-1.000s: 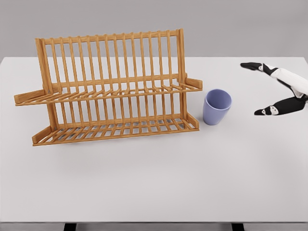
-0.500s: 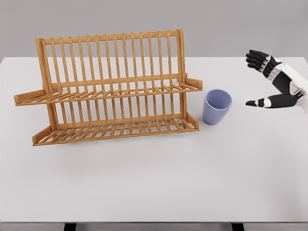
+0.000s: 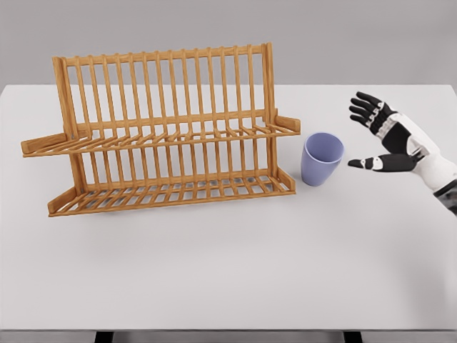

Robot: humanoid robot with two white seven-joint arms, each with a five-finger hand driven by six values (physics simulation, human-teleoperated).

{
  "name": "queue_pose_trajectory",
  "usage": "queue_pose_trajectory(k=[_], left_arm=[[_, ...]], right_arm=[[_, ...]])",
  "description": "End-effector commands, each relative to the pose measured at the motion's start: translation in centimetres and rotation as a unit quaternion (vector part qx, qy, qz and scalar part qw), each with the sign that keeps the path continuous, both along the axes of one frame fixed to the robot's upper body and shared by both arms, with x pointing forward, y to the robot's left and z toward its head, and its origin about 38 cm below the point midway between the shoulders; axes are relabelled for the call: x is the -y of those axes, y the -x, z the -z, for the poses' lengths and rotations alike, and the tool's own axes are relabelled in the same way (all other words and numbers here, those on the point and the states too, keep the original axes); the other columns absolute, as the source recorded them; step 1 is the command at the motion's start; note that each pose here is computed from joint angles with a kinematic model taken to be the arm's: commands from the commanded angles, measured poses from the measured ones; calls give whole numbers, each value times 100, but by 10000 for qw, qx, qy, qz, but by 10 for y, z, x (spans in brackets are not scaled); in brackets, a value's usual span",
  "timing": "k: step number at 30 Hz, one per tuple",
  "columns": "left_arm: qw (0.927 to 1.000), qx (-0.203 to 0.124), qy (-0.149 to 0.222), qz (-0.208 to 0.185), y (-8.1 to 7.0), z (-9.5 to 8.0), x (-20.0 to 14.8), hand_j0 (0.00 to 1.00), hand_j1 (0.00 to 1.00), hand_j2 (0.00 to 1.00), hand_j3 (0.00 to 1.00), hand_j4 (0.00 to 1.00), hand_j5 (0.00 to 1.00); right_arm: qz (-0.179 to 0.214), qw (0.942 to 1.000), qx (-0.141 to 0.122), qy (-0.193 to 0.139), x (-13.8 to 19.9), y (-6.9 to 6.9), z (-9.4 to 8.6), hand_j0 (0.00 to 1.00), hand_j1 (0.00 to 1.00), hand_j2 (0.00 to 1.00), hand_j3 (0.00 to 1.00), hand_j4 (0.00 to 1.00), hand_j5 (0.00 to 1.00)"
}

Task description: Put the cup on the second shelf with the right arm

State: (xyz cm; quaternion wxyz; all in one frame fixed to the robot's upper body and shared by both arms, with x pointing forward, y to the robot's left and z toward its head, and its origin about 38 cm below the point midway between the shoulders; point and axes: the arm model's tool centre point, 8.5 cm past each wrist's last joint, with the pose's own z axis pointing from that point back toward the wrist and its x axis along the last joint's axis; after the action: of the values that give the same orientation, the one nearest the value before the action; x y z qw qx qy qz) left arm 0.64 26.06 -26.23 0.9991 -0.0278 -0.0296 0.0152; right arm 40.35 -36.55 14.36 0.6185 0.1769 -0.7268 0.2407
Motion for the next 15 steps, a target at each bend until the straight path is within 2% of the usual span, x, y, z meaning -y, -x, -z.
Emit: queue_pose_trajectory(k=[1,2,5,15], left_arm=[[10000,-1,1,-5,0,0,0,100,100,100,100,100,100],[10000,-9,1,-6,1,0,0,100,100,100,100,100,100],[10000,-10,1,9,1,0,0,100,100,100,100,100,100],[10000,-10,1,1,1,0,0,100,100,100,100,100,100]], right_arm=[[1,9998,-206,-43,-1,-1,4,100,100,100,100,100,100],[0,9994,-342,-43,-1,0,7,100,100,100,100,100,100],[1,9987,-505,-6,-1,-1,10,100,100,100,100,100,100],[-154,9978,-648,48,-13,1,20,100,100,100,100,100,100]])
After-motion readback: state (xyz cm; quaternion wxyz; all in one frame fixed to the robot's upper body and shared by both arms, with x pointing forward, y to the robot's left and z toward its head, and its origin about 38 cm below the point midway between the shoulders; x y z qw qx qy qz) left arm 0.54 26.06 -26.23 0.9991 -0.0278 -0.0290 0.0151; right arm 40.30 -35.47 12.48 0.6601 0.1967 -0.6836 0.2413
